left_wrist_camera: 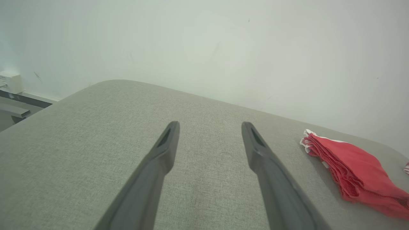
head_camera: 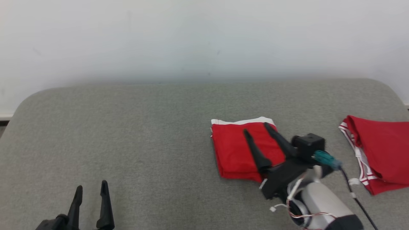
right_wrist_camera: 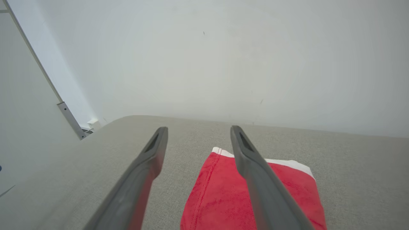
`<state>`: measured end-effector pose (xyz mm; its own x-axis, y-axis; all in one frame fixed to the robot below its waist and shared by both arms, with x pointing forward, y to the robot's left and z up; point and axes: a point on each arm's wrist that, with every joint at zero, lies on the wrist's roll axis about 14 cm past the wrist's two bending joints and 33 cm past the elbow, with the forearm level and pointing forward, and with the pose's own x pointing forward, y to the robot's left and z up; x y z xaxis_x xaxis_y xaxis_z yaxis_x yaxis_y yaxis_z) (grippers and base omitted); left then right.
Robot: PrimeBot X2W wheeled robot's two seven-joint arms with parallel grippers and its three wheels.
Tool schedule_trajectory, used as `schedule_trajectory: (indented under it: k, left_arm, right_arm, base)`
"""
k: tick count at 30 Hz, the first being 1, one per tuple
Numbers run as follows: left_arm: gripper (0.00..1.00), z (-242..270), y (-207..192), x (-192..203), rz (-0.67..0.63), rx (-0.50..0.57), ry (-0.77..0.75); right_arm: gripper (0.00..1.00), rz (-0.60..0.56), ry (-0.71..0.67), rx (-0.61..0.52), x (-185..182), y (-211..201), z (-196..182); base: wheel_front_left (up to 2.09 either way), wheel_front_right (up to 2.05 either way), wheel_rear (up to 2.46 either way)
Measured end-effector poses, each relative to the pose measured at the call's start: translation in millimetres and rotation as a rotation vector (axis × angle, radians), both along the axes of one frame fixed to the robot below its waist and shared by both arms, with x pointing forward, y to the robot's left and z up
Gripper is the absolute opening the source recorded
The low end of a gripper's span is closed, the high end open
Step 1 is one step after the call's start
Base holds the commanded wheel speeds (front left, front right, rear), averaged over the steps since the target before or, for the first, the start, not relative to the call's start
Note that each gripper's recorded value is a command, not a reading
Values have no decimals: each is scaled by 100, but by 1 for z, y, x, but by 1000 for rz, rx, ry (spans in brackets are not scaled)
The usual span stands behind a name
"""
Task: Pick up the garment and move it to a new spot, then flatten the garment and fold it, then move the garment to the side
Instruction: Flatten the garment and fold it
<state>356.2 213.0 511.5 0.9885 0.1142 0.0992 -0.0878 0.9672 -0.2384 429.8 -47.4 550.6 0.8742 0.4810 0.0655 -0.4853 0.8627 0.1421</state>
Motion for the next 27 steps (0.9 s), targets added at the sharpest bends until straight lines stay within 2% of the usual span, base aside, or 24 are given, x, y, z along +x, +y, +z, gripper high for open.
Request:
schedule_trajectory:
  k: [8, 15, 27]
  left_arm:
    - [100, 8, -12, -2, -36, 11, -27]
    - [100, 9, -14, -9, -49, 42, -29]
    - [100, 10, -20, -4, -103, 98, -27]
  right_arm:
    - [100, -316, -69, -5, -19, -114, 6]
    - [100, -398, -49, -45, -44, -145, -7]
    - [100, -375, 2, -89, -62, -142, -29]
  base:
    - [0, 0, 0]
    - [0, 0, 0]
    - [0, 0, 0]
